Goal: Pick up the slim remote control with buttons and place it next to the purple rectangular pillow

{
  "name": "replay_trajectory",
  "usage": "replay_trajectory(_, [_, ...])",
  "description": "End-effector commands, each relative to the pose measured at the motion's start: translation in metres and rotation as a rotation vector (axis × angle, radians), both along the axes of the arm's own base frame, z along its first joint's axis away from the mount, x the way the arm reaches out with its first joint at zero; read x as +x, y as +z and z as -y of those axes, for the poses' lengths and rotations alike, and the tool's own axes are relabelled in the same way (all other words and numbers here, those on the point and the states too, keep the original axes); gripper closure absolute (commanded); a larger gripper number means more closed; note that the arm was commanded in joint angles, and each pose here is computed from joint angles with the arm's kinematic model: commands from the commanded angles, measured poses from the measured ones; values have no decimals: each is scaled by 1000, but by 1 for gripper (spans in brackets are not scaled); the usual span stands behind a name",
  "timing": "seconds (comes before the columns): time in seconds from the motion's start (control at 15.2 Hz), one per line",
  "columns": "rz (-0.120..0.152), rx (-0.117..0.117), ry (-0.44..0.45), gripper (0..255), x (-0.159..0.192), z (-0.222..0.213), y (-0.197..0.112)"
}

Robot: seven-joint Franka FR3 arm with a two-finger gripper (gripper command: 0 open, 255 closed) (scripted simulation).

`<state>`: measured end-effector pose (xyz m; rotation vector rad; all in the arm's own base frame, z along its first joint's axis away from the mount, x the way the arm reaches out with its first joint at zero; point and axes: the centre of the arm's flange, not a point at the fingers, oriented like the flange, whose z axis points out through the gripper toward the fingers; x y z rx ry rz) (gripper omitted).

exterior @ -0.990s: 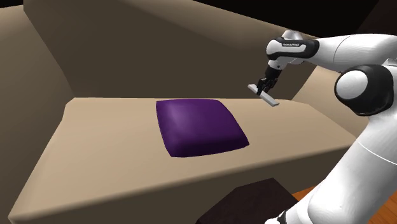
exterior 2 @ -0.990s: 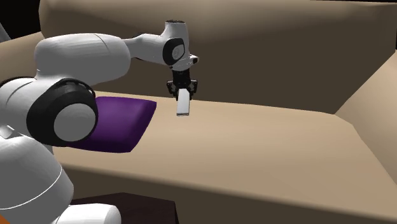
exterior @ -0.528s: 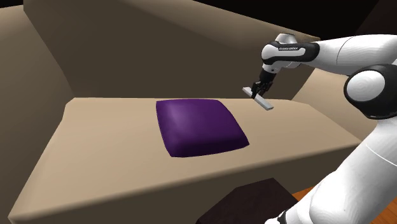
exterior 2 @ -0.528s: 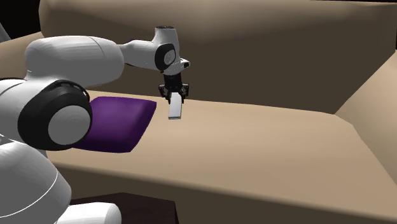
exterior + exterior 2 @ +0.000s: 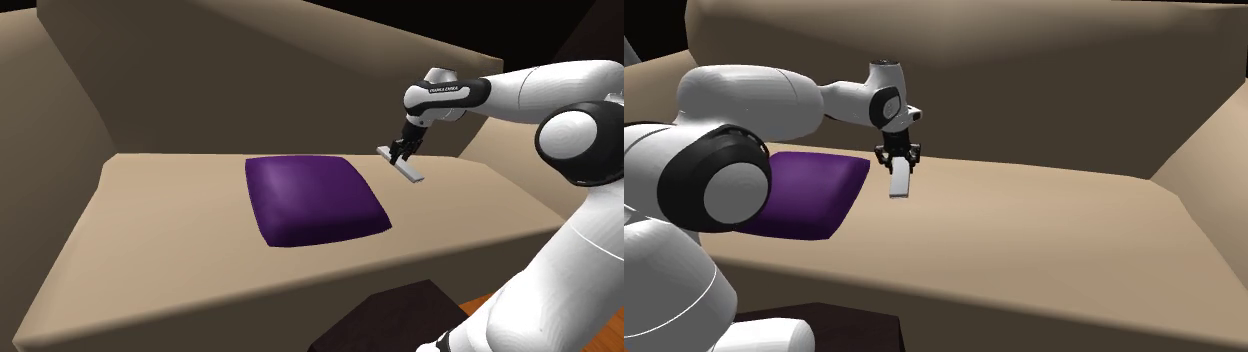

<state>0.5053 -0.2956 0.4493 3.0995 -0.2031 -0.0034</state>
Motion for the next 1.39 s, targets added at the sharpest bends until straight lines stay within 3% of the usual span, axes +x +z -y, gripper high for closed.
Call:
replay_trajectory(0.0, [1,0,0,255,-1,1,-10])
replay_trajectory(0.92, [1,0,0,255,-1,1,-83])
replay_trajectory(1.32, [1,0,0,255,-1,1,-83])
